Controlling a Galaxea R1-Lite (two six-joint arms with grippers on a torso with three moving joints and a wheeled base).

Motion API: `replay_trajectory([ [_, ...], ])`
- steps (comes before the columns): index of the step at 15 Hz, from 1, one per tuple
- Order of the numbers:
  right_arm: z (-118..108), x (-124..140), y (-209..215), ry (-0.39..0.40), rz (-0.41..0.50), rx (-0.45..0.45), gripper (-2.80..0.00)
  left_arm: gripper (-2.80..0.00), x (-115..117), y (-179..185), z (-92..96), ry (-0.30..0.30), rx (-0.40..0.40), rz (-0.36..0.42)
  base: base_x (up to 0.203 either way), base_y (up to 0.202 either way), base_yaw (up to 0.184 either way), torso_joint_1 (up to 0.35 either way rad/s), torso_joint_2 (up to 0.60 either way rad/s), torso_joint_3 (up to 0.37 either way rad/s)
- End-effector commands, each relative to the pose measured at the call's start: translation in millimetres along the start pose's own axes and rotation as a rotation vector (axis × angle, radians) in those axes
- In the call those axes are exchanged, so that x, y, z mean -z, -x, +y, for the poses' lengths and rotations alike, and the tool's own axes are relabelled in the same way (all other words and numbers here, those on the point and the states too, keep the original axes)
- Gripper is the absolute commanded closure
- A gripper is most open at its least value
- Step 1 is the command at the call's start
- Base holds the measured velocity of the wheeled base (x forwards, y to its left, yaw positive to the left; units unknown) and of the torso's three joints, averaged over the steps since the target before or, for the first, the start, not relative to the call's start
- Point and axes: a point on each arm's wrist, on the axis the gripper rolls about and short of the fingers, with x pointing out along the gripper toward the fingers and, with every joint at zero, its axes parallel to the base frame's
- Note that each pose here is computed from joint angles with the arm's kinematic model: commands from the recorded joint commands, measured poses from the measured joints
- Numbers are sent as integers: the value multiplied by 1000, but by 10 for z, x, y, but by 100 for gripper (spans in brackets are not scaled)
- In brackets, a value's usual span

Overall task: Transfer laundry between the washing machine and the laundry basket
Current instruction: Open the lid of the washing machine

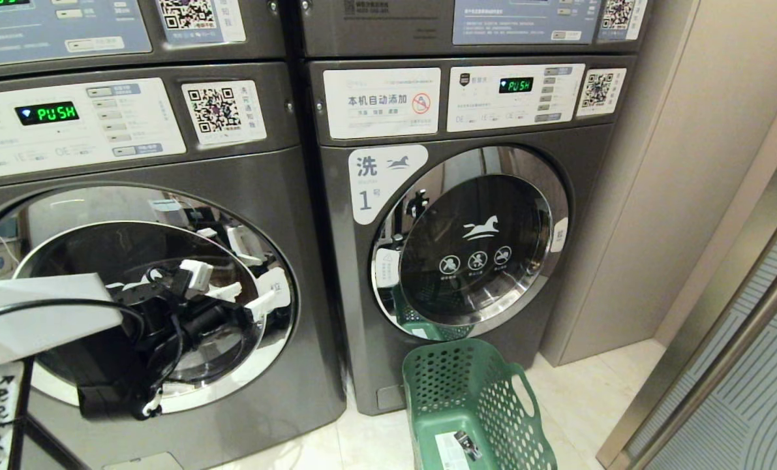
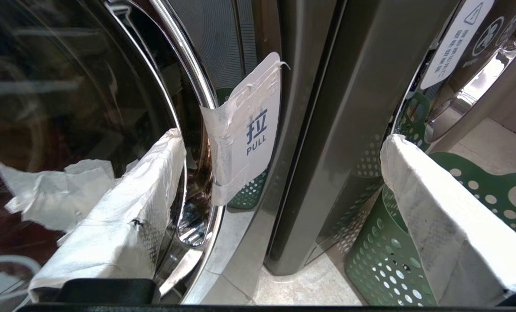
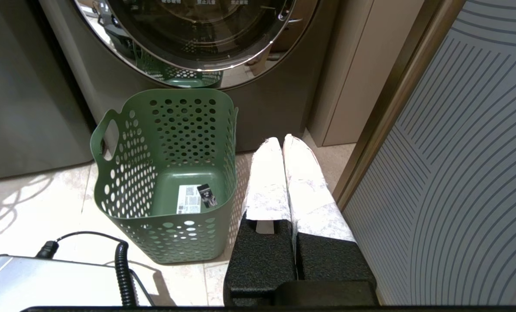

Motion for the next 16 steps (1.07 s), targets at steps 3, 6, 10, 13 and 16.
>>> replay_trajectory([
  [3,0,-2,0,1,1,-1,0,-280,102,-95,-21,4,20,7,0,0,0,0,0,0],
  [6,0,-2,0,1,1,-1,0,-280,127,-168,-79,0,42,4,0,0,0,0,0,0],
  [10,0,-2,0,1,1,-2,0,-280,164,-307,-126,-5,67,0,0,0,0,0,0,0],
  [13,0,1,-1,1,2,-1,0,-280,215,-405,-90,-11,67,-9,0,0,0,0,0,0],
  [16,0,2,-2,1,3,-1,0,-280,167,-386,-94,-15,65,-17,0,0,0,0,0,0],
])
